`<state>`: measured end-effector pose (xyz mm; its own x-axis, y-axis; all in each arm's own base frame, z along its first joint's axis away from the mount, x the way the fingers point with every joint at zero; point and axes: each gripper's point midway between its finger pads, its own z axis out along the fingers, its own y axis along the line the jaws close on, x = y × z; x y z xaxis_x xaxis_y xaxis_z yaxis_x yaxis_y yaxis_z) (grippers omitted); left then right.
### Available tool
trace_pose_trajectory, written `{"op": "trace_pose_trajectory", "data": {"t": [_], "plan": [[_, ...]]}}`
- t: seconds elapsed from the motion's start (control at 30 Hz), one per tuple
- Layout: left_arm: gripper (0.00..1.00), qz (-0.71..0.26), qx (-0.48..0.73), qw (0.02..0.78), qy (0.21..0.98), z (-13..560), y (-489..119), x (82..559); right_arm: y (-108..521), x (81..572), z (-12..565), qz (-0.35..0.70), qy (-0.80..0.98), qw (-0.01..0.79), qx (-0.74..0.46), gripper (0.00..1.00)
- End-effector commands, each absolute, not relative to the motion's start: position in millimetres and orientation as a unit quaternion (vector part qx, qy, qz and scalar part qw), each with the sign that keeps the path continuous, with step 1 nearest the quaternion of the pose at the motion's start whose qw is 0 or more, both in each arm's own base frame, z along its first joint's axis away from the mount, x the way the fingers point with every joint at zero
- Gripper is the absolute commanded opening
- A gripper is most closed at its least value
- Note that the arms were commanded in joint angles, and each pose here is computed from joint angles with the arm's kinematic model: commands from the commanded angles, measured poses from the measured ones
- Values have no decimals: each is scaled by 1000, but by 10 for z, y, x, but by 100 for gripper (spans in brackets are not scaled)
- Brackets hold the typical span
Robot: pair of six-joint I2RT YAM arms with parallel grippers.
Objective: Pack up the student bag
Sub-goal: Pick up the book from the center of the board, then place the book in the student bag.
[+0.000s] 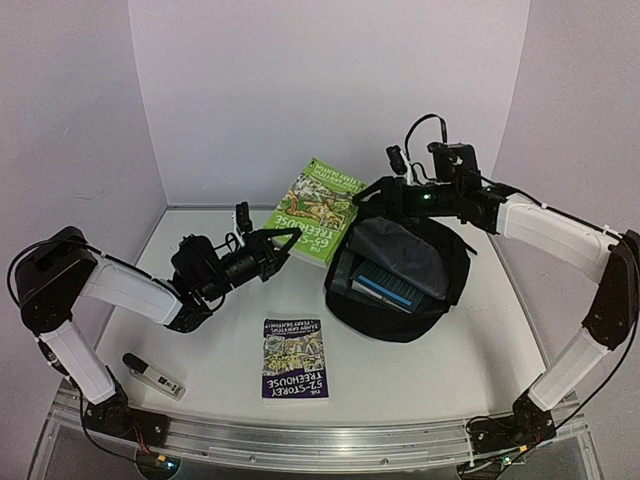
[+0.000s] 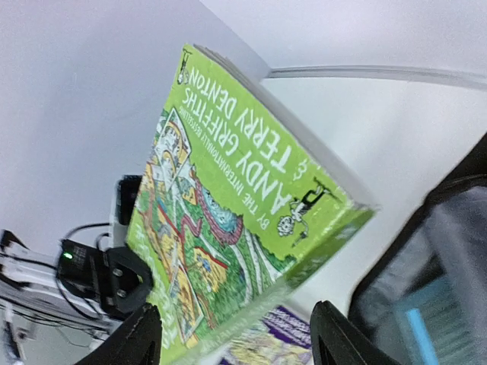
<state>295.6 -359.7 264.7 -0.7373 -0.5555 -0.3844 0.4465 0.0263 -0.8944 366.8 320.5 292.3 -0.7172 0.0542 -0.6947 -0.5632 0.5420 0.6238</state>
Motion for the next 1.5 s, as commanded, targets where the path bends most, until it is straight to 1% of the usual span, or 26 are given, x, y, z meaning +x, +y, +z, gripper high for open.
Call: {"op": "trace_pose_trajectory", "data": {"t": [0.0,0.07,0.13,0.3,0.4,0.53,0.67,0.77,0.83,1.0,1.07,1.13,1.33,1.47], "plan": [[0,-720,-40,389,574,3012,-3368,2795,2586,3724,2445,199,861,378,-277,65],[0,-713,-44,387,582,2958,-3318,2760,2389,3773,2225,123,869,372,-304,62],[0,-708,-46,384,591,2910,-3293,2737,2269,3801,2021,75,874,355,-322,59],[0,-707,-40,373,599,2860,-3294,2682,2232,3835,1680,26,881,318,-350,53],[0,-702,-35,367,609,2830,-3304,2661,2229,3869,1483,0,881,299,-366,52],[0,-699,-21,367,614,2851,-3303,2613,2204,3916,1258,-23,884,276,-376,52],[0,-693,-7,360,624,2833,-3324,2567,2176,3944,1032,-44,887,252,-385,59],[0,-694,2,346,631,2765,-3355,2517,2105,4025,952,-75,887,246,-383,57],[0,-701,18,331,631,2745,-3397,2455,2072,4076,951,-91,889,247,-375,50],[0,-697,32,307,647,2633,-3429,2370,2037,4173,1122,-108,889,268,-355,27],[0,-694,29,303,652,2581,-3403,2346,2051,4200,1235,-106,888,280,-349,16],[0,-686,31,297,663,2530,-3398,2324,2089,4211,1379,-94,886,295,-344,0],[0,-667,42,268,693,2321,-3471,2254,2219,4197,1820,-45,883,338,-324,0],[0,-676,52,242,694,2223,-3650,2271,2288,4195,2064,-17,879,361,-311,0]]}}
